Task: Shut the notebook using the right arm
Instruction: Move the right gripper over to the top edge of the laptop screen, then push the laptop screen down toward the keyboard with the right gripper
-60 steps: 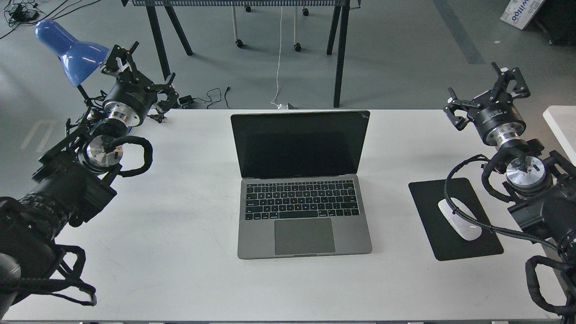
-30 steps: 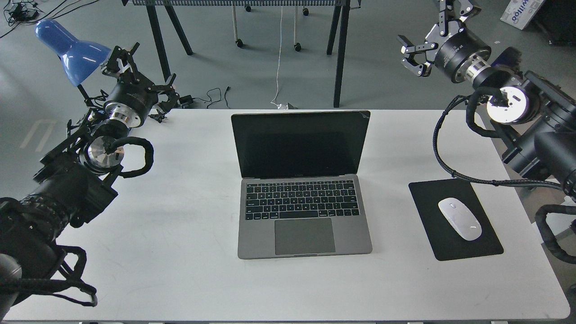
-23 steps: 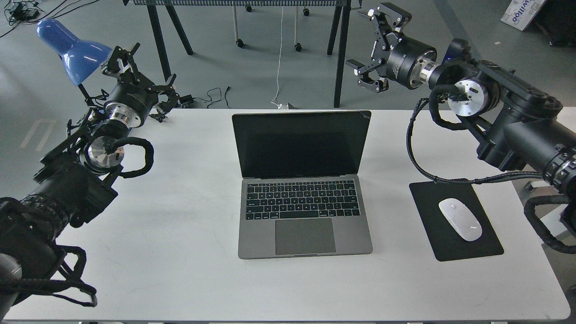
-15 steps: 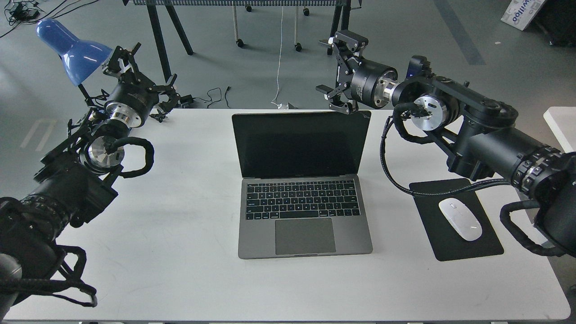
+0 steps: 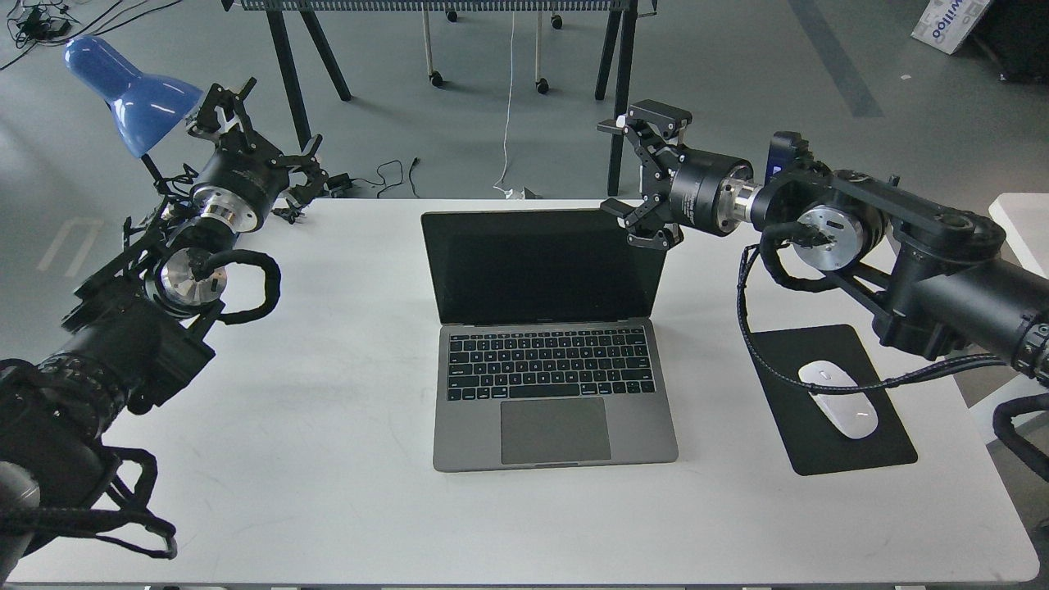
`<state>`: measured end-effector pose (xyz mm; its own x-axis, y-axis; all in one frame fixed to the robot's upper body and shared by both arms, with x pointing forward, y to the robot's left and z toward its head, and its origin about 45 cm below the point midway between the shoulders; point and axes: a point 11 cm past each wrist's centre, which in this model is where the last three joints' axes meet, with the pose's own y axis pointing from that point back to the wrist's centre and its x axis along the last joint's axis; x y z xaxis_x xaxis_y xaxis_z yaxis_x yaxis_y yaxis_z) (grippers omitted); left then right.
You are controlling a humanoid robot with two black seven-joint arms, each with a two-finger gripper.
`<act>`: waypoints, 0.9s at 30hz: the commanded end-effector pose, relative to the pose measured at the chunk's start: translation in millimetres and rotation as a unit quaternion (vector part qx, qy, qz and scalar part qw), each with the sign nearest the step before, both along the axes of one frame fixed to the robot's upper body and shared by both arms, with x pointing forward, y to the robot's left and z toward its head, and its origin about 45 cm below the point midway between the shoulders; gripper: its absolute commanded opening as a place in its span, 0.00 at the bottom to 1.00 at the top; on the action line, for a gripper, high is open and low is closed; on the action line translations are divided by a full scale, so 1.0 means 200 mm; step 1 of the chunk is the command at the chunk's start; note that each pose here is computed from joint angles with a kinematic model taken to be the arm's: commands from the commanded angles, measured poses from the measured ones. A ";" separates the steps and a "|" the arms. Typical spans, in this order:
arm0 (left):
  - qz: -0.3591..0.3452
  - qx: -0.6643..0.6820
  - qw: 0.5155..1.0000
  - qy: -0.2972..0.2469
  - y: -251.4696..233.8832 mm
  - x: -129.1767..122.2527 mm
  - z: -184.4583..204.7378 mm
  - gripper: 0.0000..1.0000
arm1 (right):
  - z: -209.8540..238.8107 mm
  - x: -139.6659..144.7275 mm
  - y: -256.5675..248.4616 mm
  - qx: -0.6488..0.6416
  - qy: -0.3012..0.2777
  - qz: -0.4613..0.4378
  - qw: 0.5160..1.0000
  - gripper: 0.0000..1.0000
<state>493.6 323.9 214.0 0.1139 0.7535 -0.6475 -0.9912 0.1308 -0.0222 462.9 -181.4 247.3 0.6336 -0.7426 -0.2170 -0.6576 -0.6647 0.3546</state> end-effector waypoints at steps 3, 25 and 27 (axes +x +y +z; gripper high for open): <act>0.000 0.000 1.000 0.000 0.00 0.00 0.00 1.00 | 0.01 -0.03 -0.05 -0.001 0.000 0.001 1.000 1.00; 0.000 0.000 1.000 0.000 0.00 0.00 0.00 1.00 | -0.05 -0.16 -0.06 -0.002 0.021 0.032 0.999 1.00; 0.000 0.000 1.000 0.000 0.00 0.00 0.00 1.00 | -0.08 -0.20 -0.06 -0.012 0.030 0.044 0.999 1.00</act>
